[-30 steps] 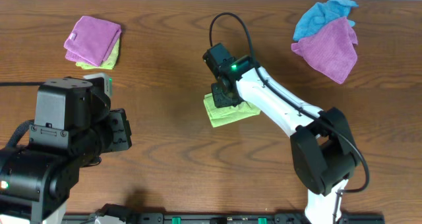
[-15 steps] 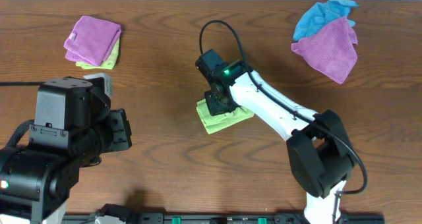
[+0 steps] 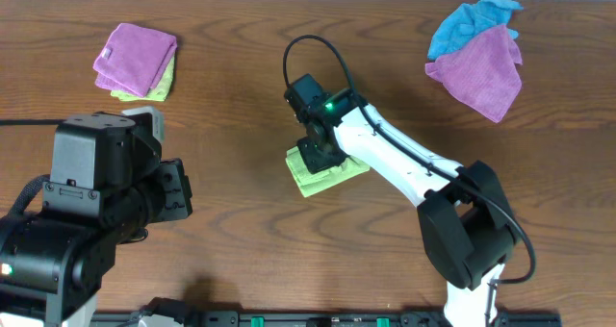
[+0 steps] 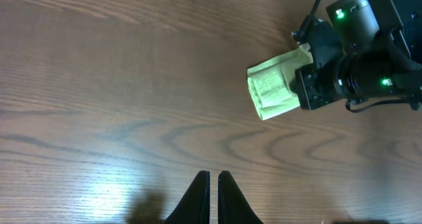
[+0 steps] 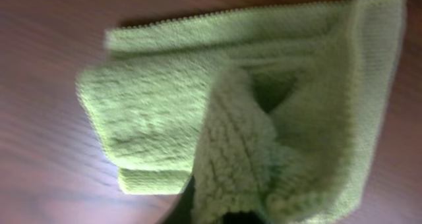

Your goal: Fold the cloth

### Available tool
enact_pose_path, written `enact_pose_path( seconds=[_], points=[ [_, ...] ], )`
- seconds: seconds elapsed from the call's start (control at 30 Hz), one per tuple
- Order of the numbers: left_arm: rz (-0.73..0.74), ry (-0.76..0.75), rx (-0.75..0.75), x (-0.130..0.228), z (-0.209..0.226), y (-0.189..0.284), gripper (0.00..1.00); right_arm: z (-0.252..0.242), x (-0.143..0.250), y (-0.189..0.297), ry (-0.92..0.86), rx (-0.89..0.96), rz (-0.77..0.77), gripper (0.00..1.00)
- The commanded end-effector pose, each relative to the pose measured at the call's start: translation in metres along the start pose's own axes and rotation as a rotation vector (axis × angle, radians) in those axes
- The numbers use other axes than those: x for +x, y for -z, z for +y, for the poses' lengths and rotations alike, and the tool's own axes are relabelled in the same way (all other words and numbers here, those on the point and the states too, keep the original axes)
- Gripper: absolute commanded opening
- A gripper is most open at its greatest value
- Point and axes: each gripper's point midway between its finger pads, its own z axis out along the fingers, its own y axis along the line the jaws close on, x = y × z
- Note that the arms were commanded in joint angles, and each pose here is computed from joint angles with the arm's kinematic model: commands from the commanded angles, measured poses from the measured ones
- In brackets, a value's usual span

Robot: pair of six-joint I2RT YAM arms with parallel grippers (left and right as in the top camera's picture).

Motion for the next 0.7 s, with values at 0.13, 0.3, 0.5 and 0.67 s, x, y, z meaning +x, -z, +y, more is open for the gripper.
enact_pose_path(
  seconds=[0.13, 0.3, 0.5, 0.67],
  points=[
    [-0.002, -0.019, -0.003, 0.000, 0.000, 0.000, 0.10, 0.092, 0.014, 0.020, 0.106, -0.481, 0.068, 0.66],
    [0.004, -0.018, -0.057, 0.000, 0.010, -0.008, 0.10, 0.069, 0.008, 0.020, 0.040, -0.473, 0.077, 0.48],
    [0.025, -0.017, -0.026, 0.001, 0.007, -0.055, 0.18, 0.030, -0.014, 0.046, -0.043, -0.530, 0.000, 0.01],
    [0.140, -0.001, 0.140, 0.030, -0.012, -0.136, 0.70, -0.023, -0.020, 0.050, -0.090, -0.366, -0.055, 0.01]
  ],
)
